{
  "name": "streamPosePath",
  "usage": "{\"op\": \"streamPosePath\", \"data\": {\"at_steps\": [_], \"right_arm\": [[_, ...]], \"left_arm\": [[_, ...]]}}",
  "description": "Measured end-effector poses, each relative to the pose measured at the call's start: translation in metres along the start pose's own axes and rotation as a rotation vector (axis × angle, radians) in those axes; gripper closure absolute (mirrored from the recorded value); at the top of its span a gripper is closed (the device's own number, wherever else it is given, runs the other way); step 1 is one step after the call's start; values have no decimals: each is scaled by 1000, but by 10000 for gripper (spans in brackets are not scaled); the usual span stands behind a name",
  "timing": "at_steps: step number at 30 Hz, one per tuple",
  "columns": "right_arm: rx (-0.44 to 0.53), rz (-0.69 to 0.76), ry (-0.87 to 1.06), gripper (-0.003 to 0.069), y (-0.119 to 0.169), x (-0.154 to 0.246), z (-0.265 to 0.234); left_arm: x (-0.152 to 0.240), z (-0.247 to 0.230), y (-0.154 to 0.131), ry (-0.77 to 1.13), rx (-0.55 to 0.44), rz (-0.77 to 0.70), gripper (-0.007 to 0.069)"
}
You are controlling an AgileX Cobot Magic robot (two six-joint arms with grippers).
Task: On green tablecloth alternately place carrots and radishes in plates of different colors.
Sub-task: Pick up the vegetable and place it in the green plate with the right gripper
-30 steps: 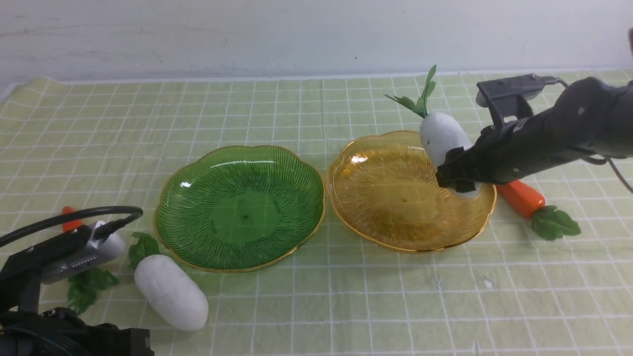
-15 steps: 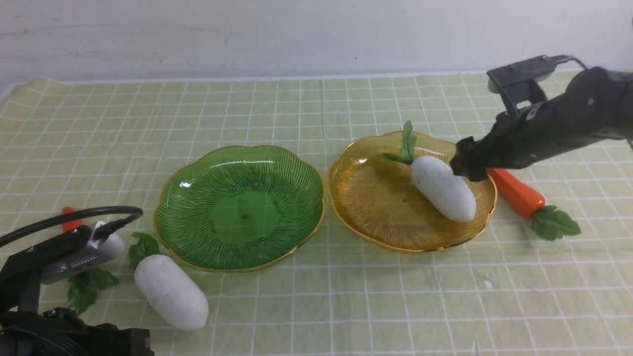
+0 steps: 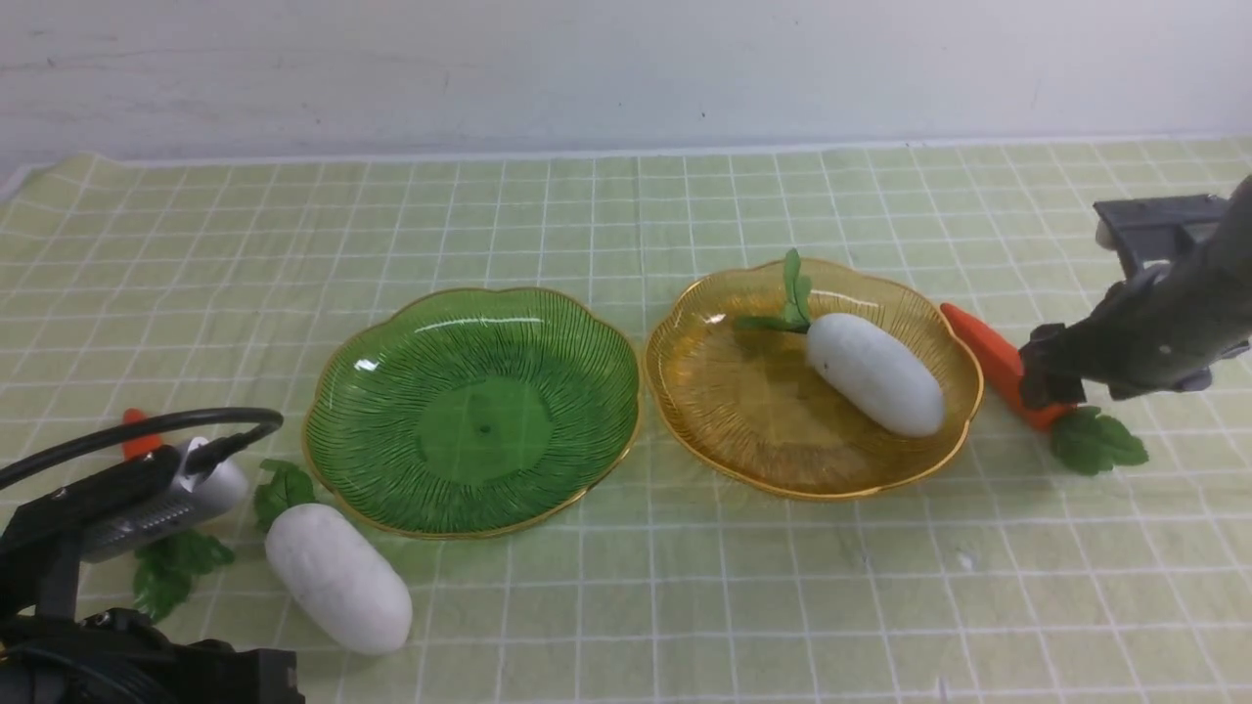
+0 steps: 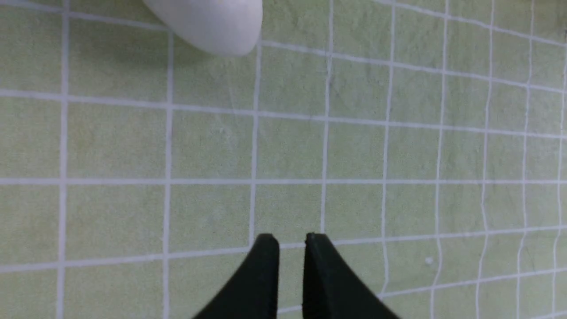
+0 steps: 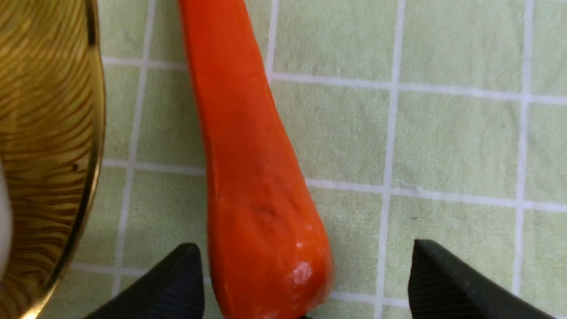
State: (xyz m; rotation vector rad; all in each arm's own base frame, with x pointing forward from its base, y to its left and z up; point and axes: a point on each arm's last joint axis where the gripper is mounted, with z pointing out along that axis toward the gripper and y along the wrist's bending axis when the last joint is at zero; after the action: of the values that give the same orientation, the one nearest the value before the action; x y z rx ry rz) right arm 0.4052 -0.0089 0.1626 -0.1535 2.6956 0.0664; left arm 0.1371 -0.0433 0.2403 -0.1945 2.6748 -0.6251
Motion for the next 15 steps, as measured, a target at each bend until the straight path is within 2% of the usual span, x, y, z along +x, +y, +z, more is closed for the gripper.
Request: {"op": "streamPosePath", "data": {"at_steps": [6,9,12,15], "right_arm": [[-1,-7,53,125,-1,7,16],[6,-20,55,189,-2,7,16],[14,-35,62,358,-3,7,16],[14,-38,70,377,-3,8,15]], "left_arm": [[0,0,0,0,0,0,556],[0,0,0,0,0,0,556],[0,0,0,0,0,0,556],[0,0,0,0,0,0,556]]}}
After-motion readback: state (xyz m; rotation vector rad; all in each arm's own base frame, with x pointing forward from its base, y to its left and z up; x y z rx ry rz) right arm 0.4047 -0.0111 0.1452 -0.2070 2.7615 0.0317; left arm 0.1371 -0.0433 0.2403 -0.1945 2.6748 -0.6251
